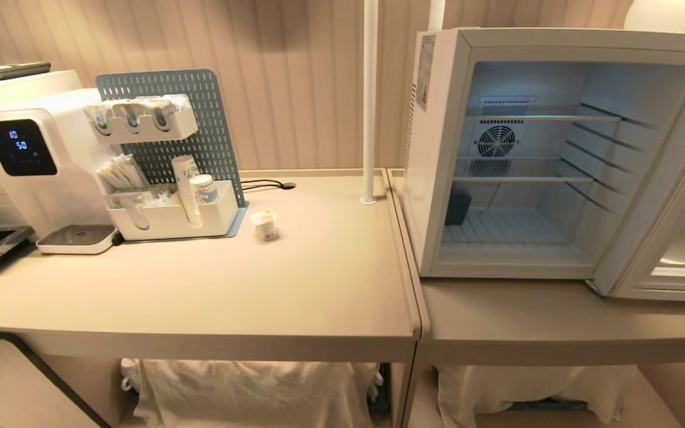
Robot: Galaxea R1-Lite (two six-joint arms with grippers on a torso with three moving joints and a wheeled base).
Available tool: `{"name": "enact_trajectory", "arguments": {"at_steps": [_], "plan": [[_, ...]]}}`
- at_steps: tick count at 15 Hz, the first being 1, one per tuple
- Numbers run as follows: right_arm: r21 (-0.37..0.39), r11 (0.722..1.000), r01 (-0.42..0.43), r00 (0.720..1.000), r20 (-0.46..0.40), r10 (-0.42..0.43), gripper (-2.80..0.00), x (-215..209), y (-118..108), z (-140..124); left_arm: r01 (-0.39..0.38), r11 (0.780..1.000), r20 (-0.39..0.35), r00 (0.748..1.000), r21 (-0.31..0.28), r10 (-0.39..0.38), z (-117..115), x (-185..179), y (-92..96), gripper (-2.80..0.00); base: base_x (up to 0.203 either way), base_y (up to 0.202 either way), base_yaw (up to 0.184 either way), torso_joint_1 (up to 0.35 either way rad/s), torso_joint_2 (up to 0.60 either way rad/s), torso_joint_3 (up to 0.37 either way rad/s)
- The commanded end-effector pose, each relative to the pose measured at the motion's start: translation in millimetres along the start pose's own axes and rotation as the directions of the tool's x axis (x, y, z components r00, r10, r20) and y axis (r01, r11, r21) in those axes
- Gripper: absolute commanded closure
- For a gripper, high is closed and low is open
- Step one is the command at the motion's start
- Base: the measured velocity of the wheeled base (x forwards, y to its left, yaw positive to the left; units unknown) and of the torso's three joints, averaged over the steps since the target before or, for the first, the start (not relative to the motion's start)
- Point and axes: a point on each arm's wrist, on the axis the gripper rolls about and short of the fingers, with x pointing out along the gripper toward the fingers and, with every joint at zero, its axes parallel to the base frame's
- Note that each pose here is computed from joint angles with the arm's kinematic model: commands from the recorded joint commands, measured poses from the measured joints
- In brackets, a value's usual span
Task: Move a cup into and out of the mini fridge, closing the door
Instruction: Put the yoghurt in the freezer
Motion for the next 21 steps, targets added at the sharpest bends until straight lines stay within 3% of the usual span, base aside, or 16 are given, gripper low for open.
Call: {"name": "enact_trajectory", "arguments": {"at_steps": [1,7,9,11,14,16,18,21], "plan": [[-0.001,1.0,-0.001,1.0,-0.001,0.001,0.0,0,0,0,-0.001,1.0,-0.001,1.0,0.0,0.001,0,0,0.0,0.0,0.194,0.0,0.002,0.002,0.0,0.005],[-0.001,1.0,0.002,1.0,0.02,-0.002,0.0,0,0,3,-0.001,1.0,-0.001,1.0,-0.002,0.001,0,0,0.0,0.0,0.13,0.0,0.001,0.003,0.0,0.002],[0.009,1.0,0.006,0.997,0.075,-0.006,0.0,-8,-1,33,-0.001,1.0,-0.001,1.0,-0.002,0.001,0,0,0.0,0.0,0.0,0.0,0.0,0.0,0.0,0.0],[0.016,1.0,0.003,0.993,0.12,-0.005,0.0,-16,-3,86,-0.001,1.0,-0.001,1.0,-0.002,0.001,0,0,0.0,0.0,0.0,0.0,0.0,0.0,0.0,0.0],[0.008,0.999,-0.051,0.997,-0.053,0.051,0.0,17,-5,143,-0.002,1.0,-0.001,1.0,-0.003,0.002,0,0,0.0,0.0,0.0,0.0,0.0,0.0,0.0,0.0],[0.018,0.994,-0.11,0.979,-0.172,0.112,0.0,47,-4,161,-0.002,1.0,-0.001,1.0,-0.003,0.002,0,0,0.0,0.0,0.0,0.0,0.0,0.0,0.0,0.0],[0.046,0.985,-0.166,0.946,-0.274,0.173,0.0,74,-3,165,-0.002,1.0,-0.001,1.0,-0.003,0.002,0,0,0.0,0.0,0.0,0.0,0.0,0.0,0.0,0.0],[0.156,0.944,-0.291,0.858,-0.394,0.329,0.0,107,1,155,-0.002,1.0,-0.001,1.0,-0.003,0.002,0,0,0.0,0.0,0.0,0.0,0.0,0.0,0.0,0.0]]}}
